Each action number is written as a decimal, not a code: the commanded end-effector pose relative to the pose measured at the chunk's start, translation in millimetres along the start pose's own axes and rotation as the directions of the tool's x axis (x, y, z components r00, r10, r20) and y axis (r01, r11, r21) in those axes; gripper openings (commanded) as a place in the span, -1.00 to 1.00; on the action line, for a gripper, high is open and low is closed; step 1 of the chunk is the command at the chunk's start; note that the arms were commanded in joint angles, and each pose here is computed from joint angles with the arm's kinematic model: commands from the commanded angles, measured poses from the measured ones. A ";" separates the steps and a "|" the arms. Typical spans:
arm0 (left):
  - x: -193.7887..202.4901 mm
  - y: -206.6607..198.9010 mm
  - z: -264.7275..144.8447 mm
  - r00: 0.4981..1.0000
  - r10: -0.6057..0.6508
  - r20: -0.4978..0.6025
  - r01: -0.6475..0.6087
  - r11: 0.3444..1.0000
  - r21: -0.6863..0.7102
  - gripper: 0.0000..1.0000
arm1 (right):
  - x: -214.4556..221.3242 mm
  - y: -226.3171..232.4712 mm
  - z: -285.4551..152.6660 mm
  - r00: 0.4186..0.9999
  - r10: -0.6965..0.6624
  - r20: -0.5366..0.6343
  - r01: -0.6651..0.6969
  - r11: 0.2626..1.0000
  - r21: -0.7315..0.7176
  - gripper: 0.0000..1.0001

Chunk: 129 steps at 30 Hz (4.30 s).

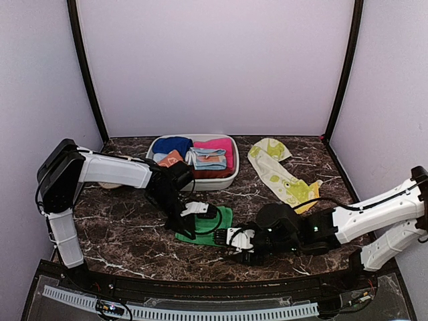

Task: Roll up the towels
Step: Roll the towel at the center of the board.

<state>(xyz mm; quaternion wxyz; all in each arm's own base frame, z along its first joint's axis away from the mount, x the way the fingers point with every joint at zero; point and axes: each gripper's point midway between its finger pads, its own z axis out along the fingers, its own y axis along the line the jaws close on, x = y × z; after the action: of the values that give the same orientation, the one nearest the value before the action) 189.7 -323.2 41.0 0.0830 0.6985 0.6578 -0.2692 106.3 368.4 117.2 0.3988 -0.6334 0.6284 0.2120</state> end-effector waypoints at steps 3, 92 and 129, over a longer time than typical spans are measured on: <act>23.9 -12.9 7.0 0.981 -0.180 -0.078 0.190 0.971 0.148 -1.00 | -10.5 -5.9 37.9 0.953 -0.280 -0.113 0.292 0.950 0.108 0.11; 22.7 56.0 -11.5 0.965 0.209 -0.160 -0.257 0.877 -0.406 0.23 | 102.0 -87.7 118.4 0.386 0.748 -0.540 -0.922 0.328 -0.204 -0.75; 50.6 6.4 4.8 0.976 -0.197 -0.096 0.205 0.975 0.086 -0.59 | 28.3 -198.4 -56.7 0.879 0.380 0.289 -0.465 0.818 0.339 1.00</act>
<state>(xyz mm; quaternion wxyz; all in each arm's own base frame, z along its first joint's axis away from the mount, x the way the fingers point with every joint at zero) 263.5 -328.7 44.5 0.1771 0.6830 0.6671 -0.2389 307.5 271.2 172.8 0.5170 -0.2863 0.7837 0.1913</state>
